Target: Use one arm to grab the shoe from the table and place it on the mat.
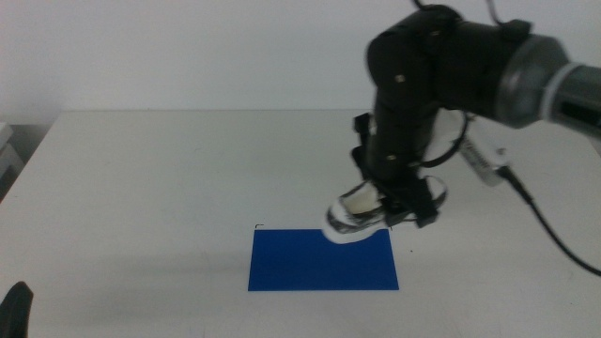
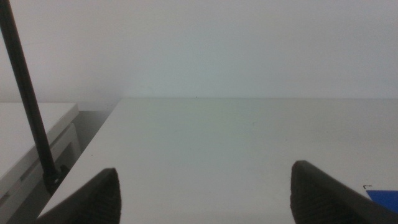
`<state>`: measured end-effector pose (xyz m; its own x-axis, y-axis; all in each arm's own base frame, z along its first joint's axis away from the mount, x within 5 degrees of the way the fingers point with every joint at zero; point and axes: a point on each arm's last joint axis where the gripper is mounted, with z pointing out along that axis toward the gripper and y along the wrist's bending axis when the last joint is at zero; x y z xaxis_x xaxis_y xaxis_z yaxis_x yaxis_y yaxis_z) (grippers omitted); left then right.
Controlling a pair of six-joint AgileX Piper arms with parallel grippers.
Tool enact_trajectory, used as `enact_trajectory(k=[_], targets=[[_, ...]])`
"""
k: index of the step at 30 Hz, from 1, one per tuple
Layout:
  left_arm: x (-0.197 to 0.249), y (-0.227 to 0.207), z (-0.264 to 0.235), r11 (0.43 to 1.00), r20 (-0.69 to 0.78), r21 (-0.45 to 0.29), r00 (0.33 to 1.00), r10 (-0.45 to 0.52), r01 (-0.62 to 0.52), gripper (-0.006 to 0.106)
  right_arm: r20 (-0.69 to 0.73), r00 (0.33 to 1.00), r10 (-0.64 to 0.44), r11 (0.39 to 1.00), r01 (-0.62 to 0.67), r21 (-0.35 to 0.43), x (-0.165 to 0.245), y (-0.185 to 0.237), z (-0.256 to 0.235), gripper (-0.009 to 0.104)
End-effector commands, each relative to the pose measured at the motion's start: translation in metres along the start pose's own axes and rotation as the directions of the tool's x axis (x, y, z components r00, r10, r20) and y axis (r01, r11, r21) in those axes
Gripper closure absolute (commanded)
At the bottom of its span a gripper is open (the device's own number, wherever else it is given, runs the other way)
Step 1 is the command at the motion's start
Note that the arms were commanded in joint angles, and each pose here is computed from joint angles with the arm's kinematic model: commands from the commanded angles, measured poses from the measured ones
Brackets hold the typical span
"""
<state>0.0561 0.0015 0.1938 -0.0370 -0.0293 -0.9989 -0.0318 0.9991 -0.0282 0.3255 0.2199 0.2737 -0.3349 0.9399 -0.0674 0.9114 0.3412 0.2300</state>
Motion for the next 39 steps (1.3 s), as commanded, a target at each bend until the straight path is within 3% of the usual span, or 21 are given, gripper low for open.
enact_trajectory(k=[1, 8, 13, 17, 21, 25, 30, 34, 39], targets=[[-0.006, 0.000, -0.001, 1.000, 0.083, 0.005, 0.996, -0.025, 0.025, 0.007, 0.007, 1.000, -0.013, 1.000, 0.013, -0.016, 0.006, -0.002, -0.028, 0.099], [-0.006, 0.000, -0.001, 1.000, 0.083, 0.005, 0.996, -0.025, 0.025, 0.007, -0.009, 0.996, -0.093, 0.995, 0.093, 0.022, 0.026, -0.002, -0.013, 0.099], [-0.006, 0.000, -0.001, 1.000, 0.083, 0.005, 0.996, -0.025, 0.025, 0.007, 0.003, 0.974, -0.225, 0.974, 0.224, 0.021, 0.026, -0.002, -0.012, 0.099], [-0.006, 0.000, -0.001, 1.000, 0.083, 0.005, 0.996, -0.025, 0.025, 0.007, 0.020, 0.911, -0.412, 0.911, 0.411, 0.022, 0.024, -0.002, -0.012, 0.099], [-0.006, 0.000, -0.001, 1.000, 0.083, 0.005, 0.996, -0.025, 0.025, 0.007, 0.023, 0.781, -0.624, 0.782, 0.623, 0.029, 0.023, -0.001, -0.012, 0.099], [-0.006, 0.000, -0.001, 1.000, 0.083, 0.005, 0.996, -0.025, 0.025, 0.007, 0.011, 0.558, -0.830, 0.558, 0.829, 0.033, 0.023, -0.001, -0.012, 0.099], [-0.006, 0.000, -0.001, 1.000, 0.083, 0.005, 0.996, -0.025, 0.025, 0.007, -0.003, 0.121, -0.993, 0.120, 0.992, 0.038, 0.023, -0.001, -0.012, 0.099], [-0.006, 0.000, -0.001, 1.000, 0.083, 0.005, 0.996, -0.025, 0.025, 0.007, -0.007, -0.210, -0.978, -0.210, 0.977, 0.036, 0.023, 0.000, -0.012, 0.099], [-0.006, 0.000, -0.001, 1.000, 0.083, 0.005, 0.996, -0.025, 0.025, 0.007, 0.006, -0.528, -0.849, -0.528, 0.849, 0.037, 0.024, 0.002, -0.012, 0.099]])
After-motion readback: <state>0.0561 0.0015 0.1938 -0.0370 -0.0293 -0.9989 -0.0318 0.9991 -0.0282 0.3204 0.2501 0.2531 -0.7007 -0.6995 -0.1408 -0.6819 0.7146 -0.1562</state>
